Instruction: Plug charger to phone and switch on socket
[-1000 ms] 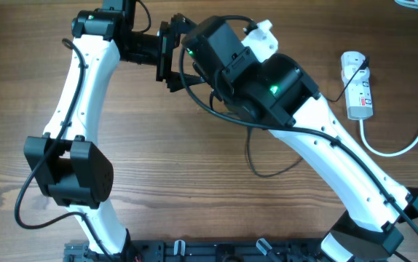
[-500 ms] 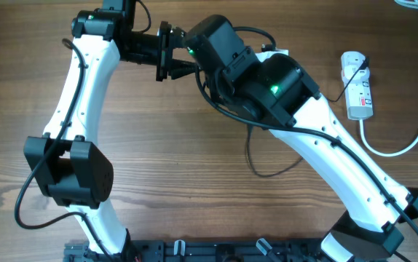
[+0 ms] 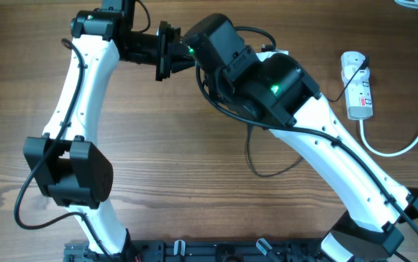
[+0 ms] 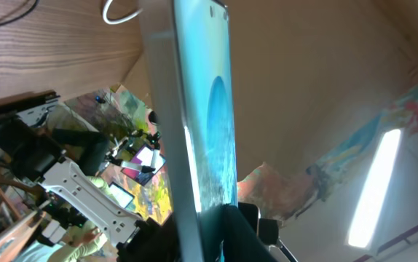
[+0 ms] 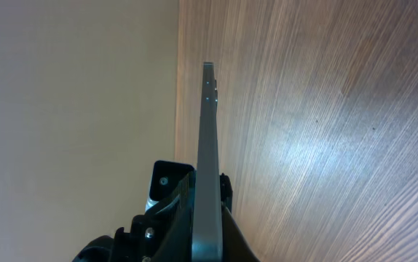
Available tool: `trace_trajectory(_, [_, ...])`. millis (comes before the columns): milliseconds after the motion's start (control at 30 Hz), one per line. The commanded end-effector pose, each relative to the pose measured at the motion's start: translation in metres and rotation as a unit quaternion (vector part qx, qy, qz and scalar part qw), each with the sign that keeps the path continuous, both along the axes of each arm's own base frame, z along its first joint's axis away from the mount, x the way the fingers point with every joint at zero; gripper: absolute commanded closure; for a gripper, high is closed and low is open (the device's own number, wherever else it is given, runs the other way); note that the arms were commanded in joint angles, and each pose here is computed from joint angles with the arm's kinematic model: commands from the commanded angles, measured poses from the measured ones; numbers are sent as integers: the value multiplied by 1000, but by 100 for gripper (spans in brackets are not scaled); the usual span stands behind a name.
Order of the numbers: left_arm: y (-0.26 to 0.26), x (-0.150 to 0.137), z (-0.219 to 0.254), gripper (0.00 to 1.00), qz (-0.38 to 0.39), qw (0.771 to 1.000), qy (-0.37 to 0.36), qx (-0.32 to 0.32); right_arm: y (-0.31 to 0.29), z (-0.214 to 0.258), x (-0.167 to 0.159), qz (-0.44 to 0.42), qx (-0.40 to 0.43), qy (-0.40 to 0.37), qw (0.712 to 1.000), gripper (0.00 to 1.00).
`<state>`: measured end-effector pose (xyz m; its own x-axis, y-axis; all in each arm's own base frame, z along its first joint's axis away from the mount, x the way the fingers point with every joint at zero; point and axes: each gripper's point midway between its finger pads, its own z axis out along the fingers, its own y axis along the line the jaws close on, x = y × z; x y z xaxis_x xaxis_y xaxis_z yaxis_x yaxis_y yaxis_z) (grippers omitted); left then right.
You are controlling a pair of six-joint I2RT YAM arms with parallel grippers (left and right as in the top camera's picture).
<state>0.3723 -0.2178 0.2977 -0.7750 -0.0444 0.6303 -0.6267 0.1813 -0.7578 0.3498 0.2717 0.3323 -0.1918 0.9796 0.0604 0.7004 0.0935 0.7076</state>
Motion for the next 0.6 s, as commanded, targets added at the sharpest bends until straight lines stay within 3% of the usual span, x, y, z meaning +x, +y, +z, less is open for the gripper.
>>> trace_trajectory(0, [0, -7, 21, 91, -3, 1000, -28, -12, 0, 21, -5, 8, 33, -13, 999, 95])
trace_trajectory(67, [0, -7, 21, 96, -3, 1000, -28, -12, -1, 20, -6, 9, 29, -11, 999, 94])
trace_trajectory(133, [0, -7, 21, 96, -3, 1000, -28, -11, -4, 19, -6, 24, 3, -17, 1000, 74])
trace_trajectory(167, [0, -7, 20, 96, -3, 1000, -28, -11, -8, 18, -6, 33, -21, -22, 999, 54])
trace_trajectory(200, [0, -7, 20, 96, -3, 1000, -29, -11, -12, 18, -7, 34, -35, -23, 999, 43])
trace_trajectory(267, [0, -7, 20, 96, -3, 999, -32, -10, -19, 26, -3, 82, -87, -48, 992, 37])
trace_trajectory(367, [1, -5, 14, 96, 2, 999, -35, 9, -41, 37, 6, 164, -187, -82, 965, 20])
trace_trajectory(433, [3, -2, 6, 96, 8, 999, -42, 31, -61, 38, 9, 217, -233, -81, 944, 19])
trace_trajectory(467, [4, -1, 3, 96, 7, 997, -59, 39, -75, 35, 12, 266, -276, -79, 920, 19])
trace_trajectory(533, [7, 3, -8, 96, 12, 994, -80, 74, -120, 14, 12, 320, -349, -23, 881, 9])
trace_trajectory(567, [9, 5, -14, 96, 16, 992, -81, 90, -138, 4, 8, 327, -365, 10, 872, 9])
